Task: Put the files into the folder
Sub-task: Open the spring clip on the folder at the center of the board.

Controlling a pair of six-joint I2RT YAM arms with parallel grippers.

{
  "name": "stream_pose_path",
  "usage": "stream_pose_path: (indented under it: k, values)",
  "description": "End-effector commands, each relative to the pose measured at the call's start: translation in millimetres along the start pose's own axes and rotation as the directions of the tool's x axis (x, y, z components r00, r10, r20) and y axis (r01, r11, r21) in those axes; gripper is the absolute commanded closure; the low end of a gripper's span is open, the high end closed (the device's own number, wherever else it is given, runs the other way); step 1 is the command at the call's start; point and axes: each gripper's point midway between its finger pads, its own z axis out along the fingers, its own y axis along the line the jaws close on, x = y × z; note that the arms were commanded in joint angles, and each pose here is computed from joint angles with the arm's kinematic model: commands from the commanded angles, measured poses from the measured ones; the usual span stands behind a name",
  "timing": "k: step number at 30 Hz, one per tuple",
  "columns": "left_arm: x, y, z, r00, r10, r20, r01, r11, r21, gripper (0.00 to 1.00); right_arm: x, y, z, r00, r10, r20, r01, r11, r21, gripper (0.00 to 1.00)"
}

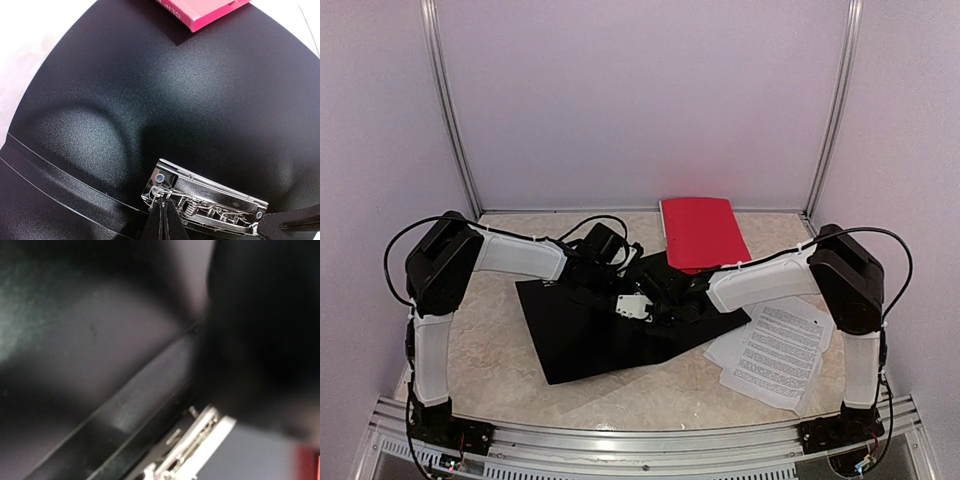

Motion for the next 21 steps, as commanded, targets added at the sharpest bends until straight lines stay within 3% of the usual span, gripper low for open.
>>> stream_pose_path:
  k: [1, 12, 17, 21]
  values:
    - [156, 44, 12, 0.875, -0.063, -0.48, -0.011, 0.989, -0.149, 1.0, 5, -50, -27, 0.997, 0.077, -0.03, -0.071, 0.982, 0.174, 1.0]
    - [153, 42, 12, 0.879, -0.076, -0.47, 0.009, 0.99, -0.144, 1.0, -40, -8, -20, 0.998, -0.019, 0.056, 0.016, 0.998, 0.056, 0.96]
    - [148, 40, 10, 0.885, -0.098, -0.455, 0.048, 0.992, -0.12, 1.0, -49, 14, -19, 0.996, -0.029, 0.087, 0.03, 1.0, -0.006, 0.88]
    - [143, 41, 7, 0.891, -0.118, -0.438, 0.075, 0.991, -0.114, 1.0, -45, 16, -22, 0.997, -0.015, 0.078, 0.015, 1.0, -0.01, 0.75]
